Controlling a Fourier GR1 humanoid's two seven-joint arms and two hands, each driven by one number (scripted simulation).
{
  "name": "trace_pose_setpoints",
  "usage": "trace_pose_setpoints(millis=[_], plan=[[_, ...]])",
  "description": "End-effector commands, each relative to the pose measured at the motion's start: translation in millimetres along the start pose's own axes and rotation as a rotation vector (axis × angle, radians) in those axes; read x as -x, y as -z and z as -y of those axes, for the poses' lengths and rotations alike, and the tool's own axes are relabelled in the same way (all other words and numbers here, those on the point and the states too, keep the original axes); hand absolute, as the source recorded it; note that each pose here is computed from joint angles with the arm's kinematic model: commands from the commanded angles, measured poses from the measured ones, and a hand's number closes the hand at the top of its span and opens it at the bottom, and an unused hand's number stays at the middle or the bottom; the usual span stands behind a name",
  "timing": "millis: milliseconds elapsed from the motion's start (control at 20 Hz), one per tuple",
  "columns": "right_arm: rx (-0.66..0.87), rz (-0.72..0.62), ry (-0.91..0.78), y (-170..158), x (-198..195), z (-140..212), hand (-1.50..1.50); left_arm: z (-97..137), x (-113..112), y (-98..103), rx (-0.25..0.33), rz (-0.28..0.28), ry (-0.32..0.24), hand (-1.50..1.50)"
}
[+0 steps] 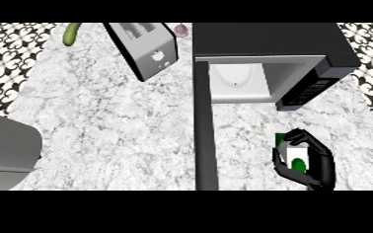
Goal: Pick up the milk, place it into the microwave and close the microwave
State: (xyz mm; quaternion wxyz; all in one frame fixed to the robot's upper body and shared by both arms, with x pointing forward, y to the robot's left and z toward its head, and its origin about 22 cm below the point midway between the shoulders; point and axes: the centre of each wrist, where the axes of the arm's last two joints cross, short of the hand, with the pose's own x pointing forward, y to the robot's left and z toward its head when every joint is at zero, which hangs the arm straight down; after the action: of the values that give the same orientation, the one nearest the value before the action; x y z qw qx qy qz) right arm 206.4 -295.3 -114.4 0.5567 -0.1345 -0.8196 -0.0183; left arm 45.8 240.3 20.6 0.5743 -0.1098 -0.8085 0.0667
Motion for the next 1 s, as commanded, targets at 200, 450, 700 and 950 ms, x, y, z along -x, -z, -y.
trace_pose_setpoints(millis=[200,450,700,950], plan=[[-0.036,0.009,0.275,-20.7,-56.9,-16.4,1.50,3.6,3.6,-16.0,-0.029,0.017,0.000,-1.50],[-0.025,0.023,0.293,-19.0,-93.6,-21.3,1.50,-5.1,-2.8,-9.1,-0.028,0.010,0.015,-1.50],[-0.049,0.047,0.159,14.0,-95.7,-65.8,1.50,-12.3,5.2,-12.9,-0.028,-0.018,-0.003,-1.50],[-0.044,0.010,0.132,46.9,-88.8,-89.0,1.50,-22.0,11.0,-25.2,-0.061,0.009,0.015,-1.50]])
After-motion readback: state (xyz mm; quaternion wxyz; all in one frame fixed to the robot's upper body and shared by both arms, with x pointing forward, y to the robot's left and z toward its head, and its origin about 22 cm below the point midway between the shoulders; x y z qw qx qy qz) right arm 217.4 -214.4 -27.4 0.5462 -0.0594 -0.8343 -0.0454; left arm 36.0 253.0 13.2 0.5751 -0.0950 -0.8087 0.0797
